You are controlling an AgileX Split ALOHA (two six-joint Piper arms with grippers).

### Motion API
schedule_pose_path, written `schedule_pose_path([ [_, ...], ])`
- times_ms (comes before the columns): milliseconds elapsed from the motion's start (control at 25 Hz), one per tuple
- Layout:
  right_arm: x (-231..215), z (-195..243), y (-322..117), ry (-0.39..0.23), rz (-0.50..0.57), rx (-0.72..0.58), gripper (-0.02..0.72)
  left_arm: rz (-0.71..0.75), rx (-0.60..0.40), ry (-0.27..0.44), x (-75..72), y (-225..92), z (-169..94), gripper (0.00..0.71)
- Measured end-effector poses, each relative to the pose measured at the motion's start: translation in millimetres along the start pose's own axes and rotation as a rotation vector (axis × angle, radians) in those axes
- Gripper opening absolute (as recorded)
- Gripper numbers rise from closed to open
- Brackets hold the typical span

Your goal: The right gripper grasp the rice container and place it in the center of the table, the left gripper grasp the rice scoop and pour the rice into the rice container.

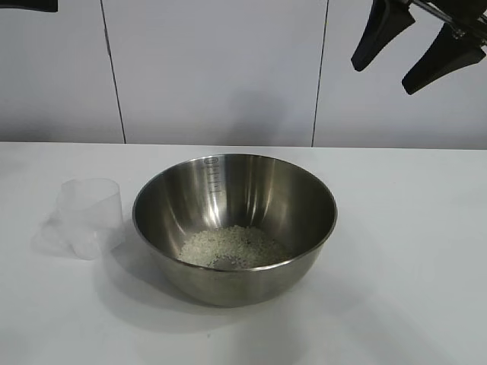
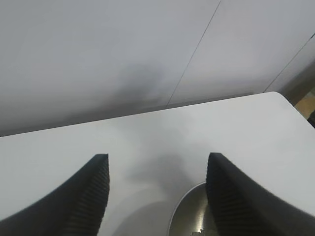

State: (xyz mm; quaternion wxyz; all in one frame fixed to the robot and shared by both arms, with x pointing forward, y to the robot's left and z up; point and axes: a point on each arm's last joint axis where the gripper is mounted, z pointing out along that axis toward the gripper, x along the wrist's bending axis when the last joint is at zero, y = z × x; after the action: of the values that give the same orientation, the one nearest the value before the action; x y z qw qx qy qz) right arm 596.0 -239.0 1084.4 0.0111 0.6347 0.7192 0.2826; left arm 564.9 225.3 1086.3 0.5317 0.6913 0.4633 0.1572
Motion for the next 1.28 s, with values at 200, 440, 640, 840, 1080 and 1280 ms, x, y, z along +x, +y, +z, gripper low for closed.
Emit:
schedule_pose_path([
  [200, 0.0, 0.0, 0.0, 0.000, -0.001, 0.000, 0.486, 0.219, -0.016, 0.005, -0.5, 6.1, -0.9, 0.460],
  [440, 0.0, 0.0, -0.1, 0.000, -0.001, 0.001, 0.486, 0.202, -0.126, 0.349, 28.4, 23.1, -7.9, 0.461],
  [640, 0.1, 0.0, -0.1, 0.001, -0.001, 0.001, 0.486, 0.329, -0.111, 0.532, 42.4, 27.0, -14.8, 0.461],
  [840, 0.2, 0.0, 0.0, 0.003, -0.002, 0.000, 0.486, 0.028, -0.199, 0.550, 45.9, 28.4, -17.2, 0.461],
  [1080, 0.3, 0.0, 0.0, 0.003, -0.001, 0.000, 0.486, -0.547, -0.375, 0.473, 45.7, 34.9, -19.3, 0.461],
  [1280, 0.3, 0.0, 0.0, 0.003, -0.003, 0.000, 0.486, -0.607, -0.450, 0.257, 31.2, 45.6, -15.3, 0.461],
])
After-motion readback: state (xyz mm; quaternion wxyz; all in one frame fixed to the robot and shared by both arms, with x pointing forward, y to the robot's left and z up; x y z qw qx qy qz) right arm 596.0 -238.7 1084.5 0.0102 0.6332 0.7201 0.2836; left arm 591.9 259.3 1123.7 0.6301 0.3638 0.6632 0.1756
